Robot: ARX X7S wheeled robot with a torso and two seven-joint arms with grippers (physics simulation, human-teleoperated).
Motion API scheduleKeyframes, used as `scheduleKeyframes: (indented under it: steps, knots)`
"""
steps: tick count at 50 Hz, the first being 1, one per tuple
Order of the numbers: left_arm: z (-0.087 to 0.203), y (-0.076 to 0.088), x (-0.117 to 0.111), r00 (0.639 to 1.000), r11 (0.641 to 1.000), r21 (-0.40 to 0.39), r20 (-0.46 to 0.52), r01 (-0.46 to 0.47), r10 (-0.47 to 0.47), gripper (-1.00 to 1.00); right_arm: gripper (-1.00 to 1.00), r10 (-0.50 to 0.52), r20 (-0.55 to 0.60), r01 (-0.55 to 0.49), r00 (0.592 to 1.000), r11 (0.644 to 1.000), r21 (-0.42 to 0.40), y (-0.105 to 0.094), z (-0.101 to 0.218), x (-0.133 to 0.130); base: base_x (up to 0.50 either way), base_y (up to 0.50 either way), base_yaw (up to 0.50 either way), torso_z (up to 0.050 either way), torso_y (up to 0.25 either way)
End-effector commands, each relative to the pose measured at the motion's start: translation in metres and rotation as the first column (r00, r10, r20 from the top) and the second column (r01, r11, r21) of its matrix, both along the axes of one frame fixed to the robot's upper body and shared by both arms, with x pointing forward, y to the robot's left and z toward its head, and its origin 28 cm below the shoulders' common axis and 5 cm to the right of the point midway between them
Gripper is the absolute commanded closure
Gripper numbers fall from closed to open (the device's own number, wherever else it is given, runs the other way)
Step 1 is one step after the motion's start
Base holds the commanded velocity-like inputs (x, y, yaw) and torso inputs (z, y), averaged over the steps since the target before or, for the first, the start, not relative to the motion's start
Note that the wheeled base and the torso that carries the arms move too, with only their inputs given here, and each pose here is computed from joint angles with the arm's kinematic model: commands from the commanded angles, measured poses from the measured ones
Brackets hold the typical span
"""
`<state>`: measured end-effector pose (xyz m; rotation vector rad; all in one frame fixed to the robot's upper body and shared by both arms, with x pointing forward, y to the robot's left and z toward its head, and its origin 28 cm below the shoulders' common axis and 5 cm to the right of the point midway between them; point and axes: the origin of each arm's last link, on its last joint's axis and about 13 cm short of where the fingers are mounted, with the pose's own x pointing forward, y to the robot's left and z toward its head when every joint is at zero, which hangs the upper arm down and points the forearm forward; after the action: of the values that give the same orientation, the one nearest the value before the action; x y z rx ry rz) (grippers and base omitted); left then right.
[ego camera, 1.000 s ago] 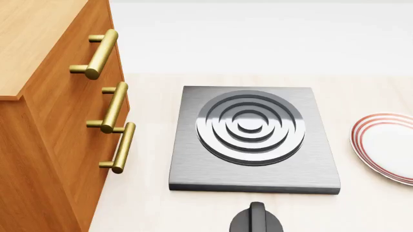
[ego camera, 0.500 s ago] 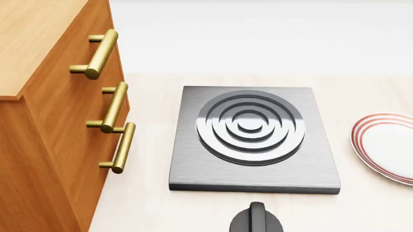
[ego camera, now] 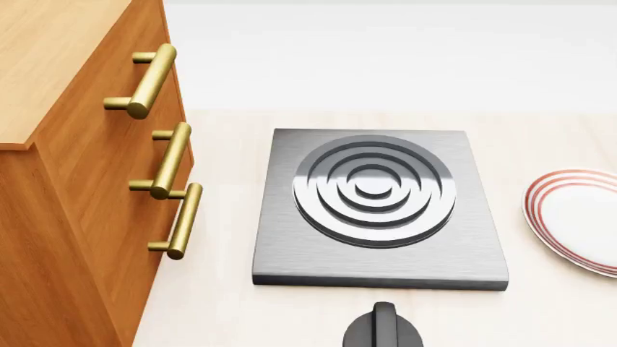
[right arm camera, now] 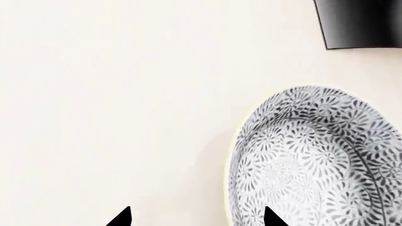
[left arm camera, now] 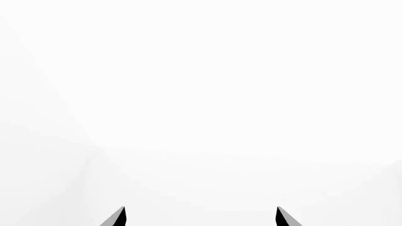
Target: Put the bowl on the stove.
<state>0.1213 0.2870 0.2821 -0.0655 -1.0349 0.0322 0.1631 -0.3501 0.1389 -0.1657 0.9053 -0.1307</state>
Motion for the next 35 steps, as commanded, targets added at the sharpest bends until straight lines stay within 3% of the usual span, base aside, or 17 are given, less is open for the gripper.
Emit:
scheduleKeyframes:
  steps: [1, 21, 22, 35]
  knots:
    - [0.002, 0.002, -0.002, 0.998, 1.000, -0.001, 0.063, -0.014, 0.014, -1.00, -1.00, -0.013, 0.027, 0.012, 1.000, 1.000, 0.024, 0.001, -0.011, 0.006, 0.00, 0.00, 0.00, 0.000, 0.000]
    - [0.004, 0.001, -0.002, 0.998, 1.000, 0.004, 0.064, -0.009, 0.009, -1.00, -1.00, -0.032, 0.035, 0.030, 0.999, 0.999, 0.035, 0.000, -0.017, -0.004, 0.00, 0.00, 0.00, 0.000, 0.000]
    - [0.004, 0.001, -0.002, 0.998, 1.000, 0.004, 0.064, -0.008, 0.008, -1.00, 1.00, -0.034, 0.039, 0.033, 0.999, 0.999, 0.029, 0.000, -0.017, -0.004, 0.00, 0.00, 0.00, 0.000, 0.000]
    - [0.004, 0.001, -0.001, 0.998, 1.000, 0.003, 0.064, -0.005, 0.005, -1.00, 1.00, -0.030, 0.091, 0.031, 0.995, 1.000, -0.003, 0.000, -0.019, -0.007, 0.00, 0.00, 0.00, 0.000, 0.000]
